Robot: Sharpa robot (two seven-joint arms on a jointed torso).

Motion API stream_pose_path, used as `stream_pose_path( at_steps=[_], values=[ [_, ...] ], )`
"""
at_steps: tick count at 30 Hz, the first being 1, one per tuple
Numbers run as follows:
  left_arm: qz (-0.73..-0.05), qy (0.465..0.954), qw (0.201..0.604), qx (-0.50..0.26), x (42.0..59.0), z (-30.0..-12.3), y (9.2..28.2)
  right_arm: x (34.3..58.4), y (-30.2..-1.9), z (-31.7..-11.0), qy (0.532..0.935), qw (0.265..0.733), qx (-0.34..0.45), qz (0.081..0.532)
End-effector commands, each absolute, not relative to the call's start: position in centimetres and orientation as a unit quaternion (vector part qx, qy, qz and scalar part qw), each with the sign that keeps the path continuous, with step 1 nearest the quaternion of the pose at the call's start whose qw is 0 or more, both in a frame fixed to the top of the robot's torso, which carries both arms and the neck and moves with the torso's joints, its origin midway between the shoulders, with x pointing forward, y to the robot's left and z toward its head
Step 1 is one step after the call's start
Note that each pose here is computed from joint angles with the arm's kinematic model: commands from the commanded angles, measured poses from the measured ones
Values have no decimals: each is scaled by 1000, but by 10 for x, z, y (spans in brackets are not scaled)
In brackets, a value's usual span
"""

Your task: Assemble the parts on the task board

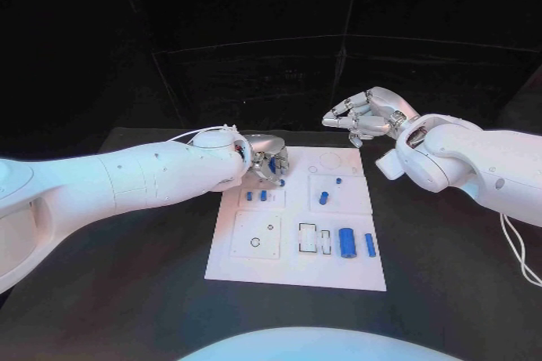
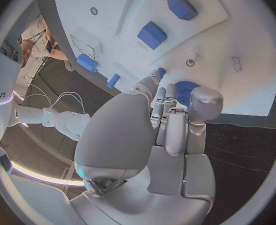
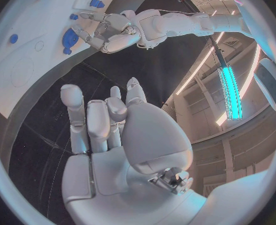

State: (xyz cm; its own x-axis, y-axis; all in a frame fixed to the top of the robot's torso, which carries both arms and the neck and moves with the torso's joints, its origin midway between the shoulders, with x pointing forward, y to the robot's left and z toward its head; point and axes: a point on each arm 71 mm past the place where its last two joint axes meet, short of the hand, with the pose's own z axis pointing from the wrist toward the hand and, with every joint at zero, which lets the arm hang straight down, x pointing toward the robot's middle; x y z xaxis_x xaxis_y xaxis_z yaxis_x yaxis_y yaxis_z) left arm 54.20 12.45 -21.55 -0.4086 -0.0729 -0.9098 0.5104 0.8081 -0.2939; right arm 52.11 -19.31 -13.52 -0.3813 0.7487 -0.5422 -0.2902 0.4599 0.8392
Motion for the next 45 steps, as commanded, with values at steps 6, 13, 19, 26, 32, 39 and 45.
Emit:
stream_pose_path(
  at_steps=[6, 13, 19, 26, 32, 39, 45],
  values=[
    [-274, 798, 515, 152, 542, -219, 118, 521, -192, -133, 668, 531, 168, 494],
    [-269, 804, 507, 155, 541, -222, 116, 521, -191, -133, 668, 531, 169, 494],
    [-263, 809, 503, 155, 541, -223, 116, 521, -191, -133, 668, 530, 168, 494],
    [-257, 811, 502, 155, 542, -224, 116, 521, -191, -133, 668, 530, 168, 495],
    [-256, 812, 500, 157, 543, -225, 114, 521, -190, -133, 669, 529, 167, 496],
    [-254, 815, 497, 157, 543, -227, 112, 521, -190, -133, 669, 528, 166, 496],
    [-252, 817, 494, 157, 543, -229, 112, 521, -190, -133, 669, 528, 166, 496]
  ],
)
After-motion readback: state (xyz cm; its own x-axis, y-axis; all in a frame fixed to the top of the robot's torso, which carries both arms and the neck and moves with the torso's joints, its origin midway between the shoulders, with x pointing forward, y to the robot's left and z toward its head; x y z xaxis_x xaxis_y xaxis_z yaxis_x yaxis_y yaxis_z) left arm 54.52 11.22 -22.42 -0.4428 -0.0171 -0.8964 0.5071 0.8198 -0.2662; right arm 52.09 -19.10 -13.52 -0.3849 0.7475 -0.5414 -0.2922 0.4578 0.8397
